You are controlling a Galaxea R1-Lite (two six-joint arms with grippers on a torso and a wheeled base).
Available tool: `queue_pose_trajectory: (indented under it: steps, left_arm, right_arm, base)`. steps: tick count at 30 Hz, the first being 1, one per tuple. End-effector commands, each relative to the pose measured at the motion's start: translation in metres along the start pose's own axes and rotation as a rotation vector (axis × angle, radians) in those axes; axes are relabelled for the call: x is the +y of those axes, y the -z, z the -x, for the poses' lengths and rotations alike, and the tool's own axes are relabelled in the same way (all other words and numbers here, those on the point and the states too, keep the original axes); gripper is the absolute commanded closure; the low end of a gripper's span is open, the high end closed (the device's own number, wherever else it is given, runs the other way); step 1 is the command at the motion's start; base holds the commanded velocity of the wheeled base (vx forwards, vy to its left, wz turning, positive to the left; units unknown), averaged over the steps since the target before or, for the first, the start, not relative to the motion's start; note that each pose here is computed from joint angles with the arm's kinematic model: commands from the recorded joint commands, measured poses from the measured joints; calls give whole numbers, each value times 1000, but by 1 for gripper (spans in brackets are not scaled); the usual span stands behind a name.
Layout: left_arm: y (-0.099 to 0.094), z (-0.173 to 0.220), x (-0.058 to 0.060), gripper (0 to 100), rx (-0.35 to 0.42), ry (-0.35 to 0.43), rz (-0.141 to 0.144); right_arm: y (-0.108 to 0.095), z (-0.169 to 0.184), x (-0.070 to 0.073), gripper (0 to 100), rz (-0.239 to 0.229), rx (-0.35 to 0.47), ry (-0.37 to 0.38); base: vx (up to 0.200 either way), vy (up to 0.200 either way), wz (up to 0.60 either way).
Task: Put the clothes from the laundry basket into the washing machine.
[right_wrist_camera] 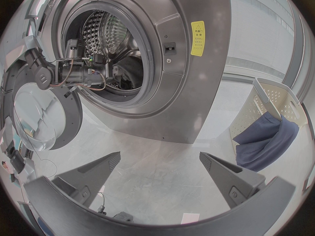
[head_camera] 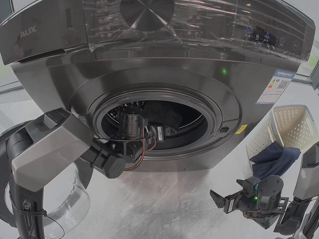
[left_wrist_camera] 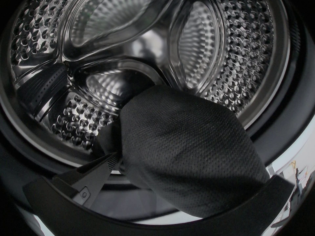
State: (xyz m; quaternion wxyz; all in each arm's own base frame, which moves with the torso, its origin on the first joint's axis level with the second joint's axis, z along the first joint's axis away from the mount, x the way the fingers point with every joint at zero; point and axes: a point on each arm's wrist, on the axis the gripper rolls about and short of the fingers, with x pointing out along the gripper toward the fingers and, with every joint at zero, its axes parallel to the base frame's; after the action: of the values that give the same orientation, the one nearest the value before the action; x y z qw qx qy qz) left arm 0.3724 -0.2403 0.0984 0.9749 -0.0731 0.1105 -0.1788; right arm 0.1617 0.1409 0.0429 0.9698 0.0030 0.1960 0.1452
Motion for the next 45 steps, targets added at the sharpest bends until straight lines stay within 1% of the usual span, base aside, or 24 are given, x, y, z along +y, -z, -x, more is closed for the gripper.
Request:
queue_pose_trajectory:
  steps: [1, 4, 8, 12, 15, 17, 20, 21, 22, 23, 25, 29, 32, 36, 37, 41, 42, 43, 45]
  left_arm:
    - [0, 32, -15, 0, 36, 48, -16]
    - [4, 41, -21, 0, 52, 64, -24]
    - [6, 47, -23, 0, 59, 70, -30]
    - [5, 44, -24, 0, 18, 78, -19]
    - [5, 34, -23, 0, -34, 81, -6]
    - [5, 24, -25, 0, -82, 94, 4]
    - [9, 11, -25, 0, -109, 96, 9]
    - [13, 1, -22, 0, -118, 88, 14]
    - [13, 1, -22, 0, -118, 88, 14]
    - [18, -10, -19, 0, -126, 81, 16]
    - [24, -17, -18, 0, -129, 78, 17]
    - [41, -34, -16, 0, -123, 77, 16]
    - [46, -36, -17, 0, -116, 88, 14]
    - [45, -40, -18, 0, -126, 87, 16]
    - [43, -40, -18, 100, -132, 87, 18]
    - [34, -45, -17, 100, -167, 86, 29]
    - [34, -51, -13, 100, -180, 71, 33]
    - [34, -51, -13, 100, -180, 71, 33]
    - [32, -57, -12, 100, -194, 61, 43]
  right_arm:
    - [0, -1, 0, 0, 0, 0, -1]
    - [0, 0, 0, 0, -1, -2, -1]
    - [0, 0, 0, 0, -1, -2, -1]
    - [0, -1, 1, 0, -1, -2, -1]
    - [0, -1, 1, 0, -1, -2, -1]
    - [0, -1, 1, 0, 0, 0, -1]
    - [1, -2, 1, 0, 2, 4, 0]
    - [1, -4, 1, 0, 0, 4, 0]
    - [1, -4, 1, 0, 0, 4, 0]
    - [1, -4, 1, 0, 0, 4, 0]
    - [1, -4, 1, 0, 0, 4, 0]
    - [1, -4, 1, 0, 1, 5, 1]
    - [1, -4, 1, 0, 1, 5, 1]
    - [2, -4, 1, 0, 1, 6, 1]
    - [2, -4, 1, 0, 1, 6, 1]
    - [2, -3, 3, 0, 4, 6, -8]
    - [3, -4, 4, 0, 2, 8, -10]
    - [3, -4, 4, 0, 2, 8, -10]
    - [3, -4, 5, 0, 2, 8, -13]
  base:
    - [0, 0, 0]
    - [0, 0, 0]
    - [0, 0, 0]
    - [0, 0, 0]
    - [0, 0, 0]
    - [0, 0, 0]
    - [0, 0, 0]
    - [0, 0, 0]
    - [0, 0, 0]
    - [0, 0, 0]
    - [0, 0, 0]
    - [0, 0, 0]
    - [0, 0, 0]
    - [0, 0, 0]
    - [0, 0, 0]
    - [0, 0, 0]
    - [0, 0, 0]
    - [0, 0, 0]
    - [0, 0, 0]
